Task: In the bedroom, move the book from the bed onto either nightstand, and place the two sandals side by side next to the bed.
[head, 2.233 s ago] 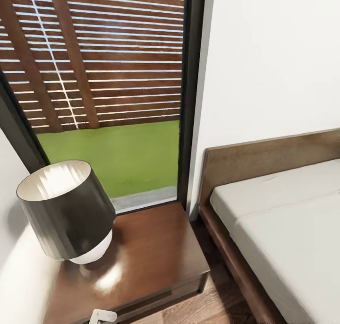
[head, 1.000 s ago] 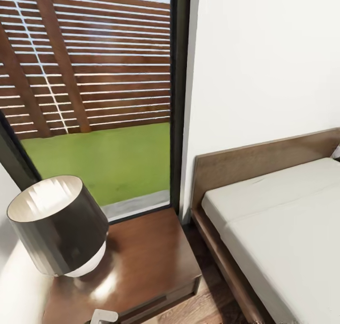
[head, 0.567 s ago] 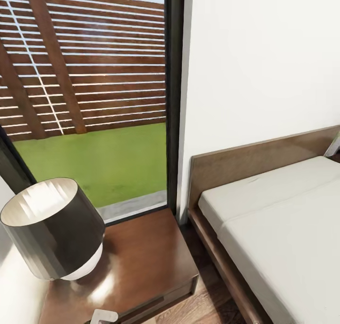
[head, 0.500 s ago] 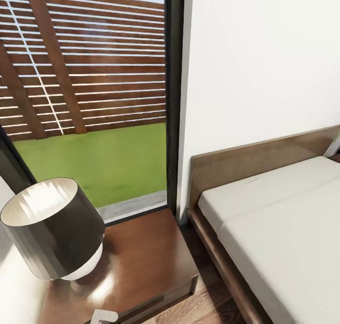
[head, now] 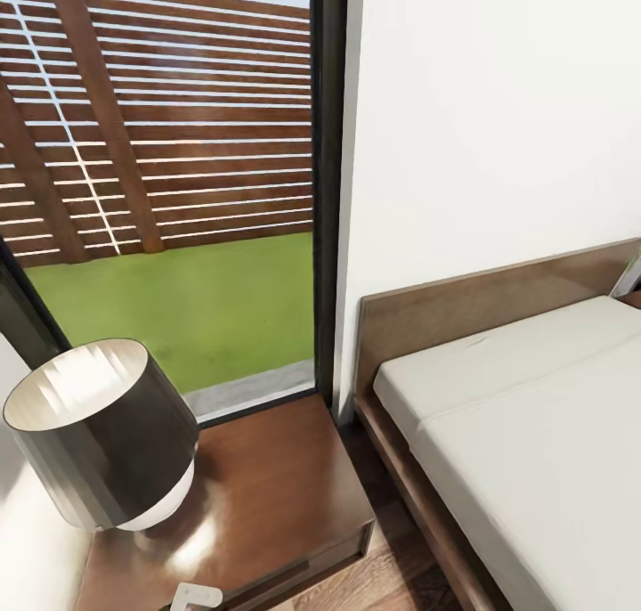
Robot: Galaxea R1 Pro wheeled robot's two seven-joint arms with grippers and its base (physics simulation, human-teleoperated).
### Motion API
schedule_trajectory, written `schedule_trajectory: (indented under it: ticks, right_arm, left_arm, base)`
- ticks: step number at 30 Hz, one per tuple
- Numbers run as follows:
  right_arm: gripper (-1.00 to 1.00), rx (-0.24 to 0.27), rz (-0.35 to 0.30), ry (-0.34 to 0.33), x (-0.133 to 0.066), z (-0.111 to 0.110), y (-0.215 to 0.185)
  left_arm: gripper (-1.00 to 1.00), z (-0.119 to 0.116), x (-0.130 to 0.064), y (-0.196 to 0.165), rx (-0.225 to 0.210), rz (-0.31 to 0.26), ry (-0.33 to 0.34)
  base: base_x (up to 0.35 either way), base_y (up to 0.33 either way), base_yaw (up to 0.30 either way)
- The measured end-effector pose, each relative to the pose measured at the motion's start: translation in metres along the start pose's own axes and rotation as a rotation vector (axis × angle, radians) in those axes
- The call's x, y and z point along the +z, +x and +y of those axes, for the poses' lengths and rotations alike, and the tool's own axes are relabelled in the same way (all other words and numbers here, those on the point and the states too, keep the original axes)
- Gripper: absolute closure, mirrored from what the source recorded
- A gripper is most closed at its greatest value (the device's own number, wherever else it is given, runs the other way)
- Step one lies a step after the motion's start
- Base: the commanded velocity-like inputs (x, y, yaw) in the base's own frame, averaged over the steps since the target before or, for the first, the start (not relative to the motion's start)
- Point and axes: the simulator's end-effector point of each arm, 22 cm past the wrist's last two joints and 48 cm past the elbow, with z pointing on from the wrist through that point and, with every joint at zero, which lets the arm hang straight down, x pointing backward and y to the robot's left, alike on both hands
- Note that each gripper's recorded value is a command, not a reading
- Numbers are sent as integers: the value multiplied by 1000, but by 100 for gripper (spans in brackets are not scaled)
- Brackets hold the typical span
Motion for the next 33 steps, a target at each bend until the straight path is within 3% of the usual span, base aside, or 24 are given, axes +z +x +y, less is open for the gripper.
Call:
schedule_trajectory:
  ticks: [33]
  right_arm:
    - [-100, 0, 1, 1, -40, 10, -26]
  left_arm:
    - [-100, -5, -40, -27, 0, 1, 0]
  base:
    - [0, 0, 0]
